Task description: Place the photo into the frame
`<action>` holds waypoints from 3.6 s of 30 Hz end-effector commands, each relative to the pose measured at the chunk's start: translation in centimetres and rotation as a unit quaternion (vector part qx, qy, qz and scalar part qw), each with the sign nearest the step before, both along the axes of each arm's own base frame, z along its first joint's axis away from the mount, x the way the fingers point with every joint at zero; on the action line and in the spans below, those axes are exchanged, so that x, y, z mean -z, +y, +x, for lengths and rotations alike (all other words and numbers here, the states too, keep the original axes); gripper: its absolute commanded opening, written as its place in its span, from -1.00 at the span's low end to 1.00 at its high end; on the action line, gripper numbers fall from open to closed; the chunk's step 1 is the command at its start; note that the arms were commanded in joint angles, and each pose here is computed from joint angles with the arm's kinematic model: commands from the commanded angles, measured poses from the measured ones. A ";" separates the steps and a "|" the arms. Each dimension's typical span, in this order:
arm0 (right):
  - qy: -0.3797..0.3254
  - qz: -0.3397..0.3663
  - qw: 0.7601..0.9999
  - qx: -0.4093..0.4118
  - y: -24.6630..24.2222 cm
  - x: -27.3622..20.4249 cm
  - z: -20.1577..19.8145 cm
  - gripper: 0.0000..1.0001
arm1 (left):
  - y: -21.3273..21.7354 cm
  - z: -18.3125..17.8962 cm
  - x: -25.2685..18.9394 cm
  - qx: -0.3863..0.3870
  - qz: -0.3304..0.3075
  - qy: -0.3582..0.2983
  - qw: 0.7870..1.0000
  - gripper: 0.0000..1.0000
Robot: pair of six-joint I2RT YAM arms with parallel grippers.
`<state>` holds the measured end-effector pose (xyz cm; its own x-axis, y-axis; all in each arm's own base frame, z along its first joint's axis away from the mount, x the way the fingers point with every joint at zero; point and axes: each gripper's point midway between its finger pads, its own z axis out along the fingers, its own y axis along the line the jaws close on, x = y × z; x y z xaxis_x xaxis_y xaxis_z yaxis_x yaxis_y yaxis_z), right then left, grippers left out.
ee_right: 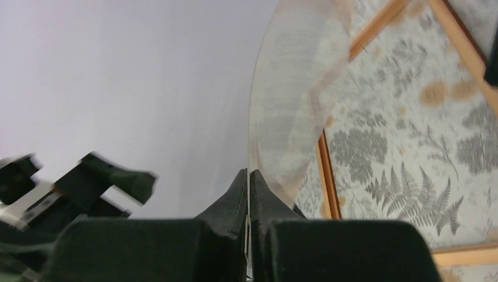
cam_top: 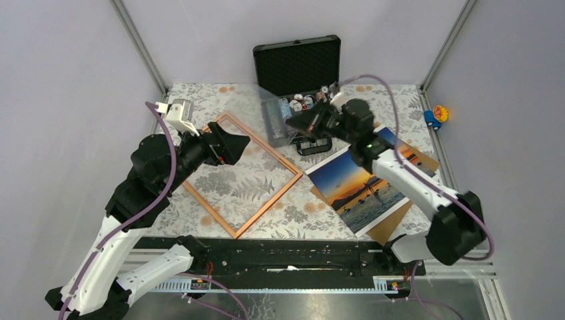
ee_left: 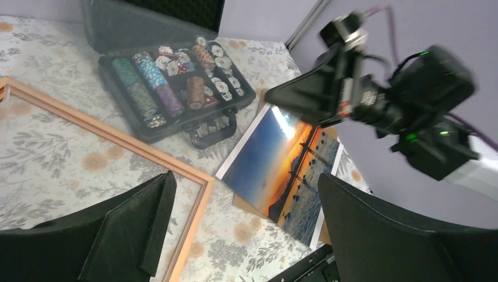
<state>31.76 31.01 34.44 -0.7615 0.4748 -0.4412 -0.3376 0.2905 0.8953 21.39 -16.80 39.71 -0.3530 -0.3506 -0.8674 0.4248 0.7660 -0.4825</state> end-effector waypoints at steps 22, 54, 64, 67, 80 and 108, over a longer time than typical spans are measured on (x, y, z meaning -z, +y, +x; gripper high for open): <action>0.258 0.038 0.959 0.109 2.0 23.6 -1.0 -1.00 | -1.4 0.1 4.1 0.040 0.032 0.012 0.999 0.98; 0.296 0.011 0.944 0.143 3.7 27.1 -1.9 0.06 | -2.8 0.6 4.5 0.065 0.023 -0.002 0.998 0.97; 0.268 0.049 0.945 0.183 6.6 25.5 -2.7 -0.01 | -2.5 0.2 3.3 0.063 0.015 -0.018 0.998 0.97; 0.261 0.046 0.944 0.199 7.2 25.8 -3.5 -0.05 | -2.3 0.1 3.0 0.062 0.014 -0.022 0.998 0.97; 0.278 0.053 0.937 0.206 9.1 26.8 -4.2 -0.63 | -2.0 -0.3 2.6 0.062 0.013 -0.029 0.998 0.98; 0.311 0.176 0.922 0.149 9.2 23.5 -3.4 -1.00 | -2.0 -0.3 2.1 0.062 0.016 -0.031 0.997 0.97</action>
